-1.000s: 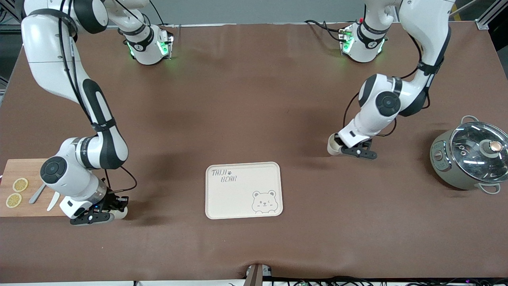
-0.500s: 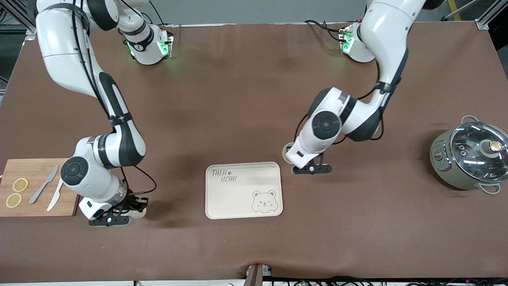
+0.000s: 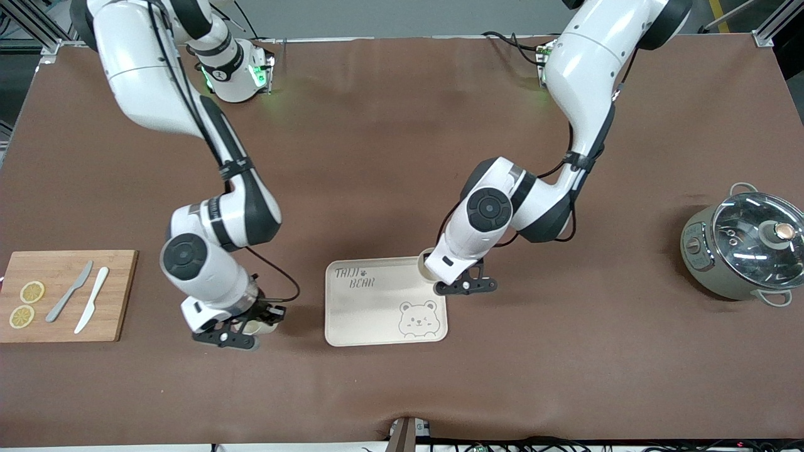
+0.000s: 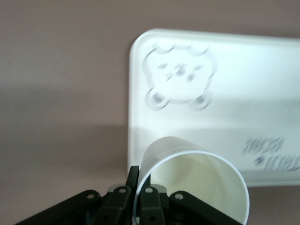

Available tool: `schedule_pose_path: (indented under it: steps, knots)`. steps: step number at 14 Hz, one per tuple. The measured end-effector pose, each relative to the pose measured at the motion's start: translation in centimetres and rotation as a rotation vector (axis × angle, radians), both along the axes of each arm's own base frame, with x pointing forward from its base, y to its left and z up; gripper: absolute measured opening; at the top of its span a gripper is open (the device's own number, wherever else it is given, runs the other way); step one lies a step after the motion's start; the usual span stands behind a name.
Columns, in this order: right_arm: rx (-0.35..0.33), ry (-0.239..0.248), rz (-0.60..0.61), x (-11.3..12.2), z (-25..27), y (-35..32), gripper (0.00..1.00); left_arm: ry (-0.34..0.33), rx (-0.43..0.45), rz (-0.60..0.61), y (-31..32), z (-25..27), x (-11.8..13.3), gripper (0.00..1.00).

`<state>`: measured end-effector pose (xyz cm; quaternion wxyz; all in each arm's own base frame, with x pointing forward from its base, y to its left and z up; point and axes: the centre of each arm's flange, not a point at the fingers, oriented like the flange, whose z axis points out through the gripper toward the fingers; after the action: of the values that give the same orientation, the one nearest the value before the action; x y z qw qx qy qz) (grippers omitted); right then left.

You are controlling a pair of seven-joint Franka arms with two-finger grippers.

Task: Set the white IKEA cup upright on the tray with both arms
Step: 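Carry both cups toward the bear tray with both grippers, then lower both cups onto the tray and open both grippers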

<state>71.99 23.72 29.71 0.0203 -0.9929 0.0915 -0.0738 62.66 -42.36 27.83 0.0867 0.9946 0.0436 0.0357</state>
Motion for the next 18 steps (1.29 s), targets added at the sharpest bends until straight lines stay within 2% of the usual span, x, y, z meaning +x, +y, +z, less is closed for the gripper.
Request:
schedule_pose_path:
  steps: [3,6,9,12,16,18]
  knots:
    - [-0.010,0.016,-0.062,-1.3,-0.2,5.1,0.04,-0.061,-0.058,0.007,-2.1,-3.4,-0.4,0.04]
    - [-0.022,0.010,-0.098,-2.1,-1.0,9.6,0.04,-0.053,-0.060,0.001,-2.8,-6.3,-0.9,0.04]
    - [-0.047,0.001,-0.113,-3.0,-2.9,12.4,0.04,-0.050,-0.058,-0.006,-3.3,-6.4,-1.2,0.04]
    - [-0.066,0.000,-0.123,-3.9,-4.8,14.6,0.04,-0.028,-0.025,-0.012,-3.0,-6.5,-1.2,0.04]
    - [-0.070,0.003,-0.130,-4.5,-5.7,15.8,0.04,-0.006,0.077,-0.062,-2.4,-6.5,-1.3,0.04]
    - [-0.071,0.005,-0.134,-4.7,-6.0,16.0,0.04,-0.001,0.089,-0.067,-2.4,-6.4,-1.4,0.04]
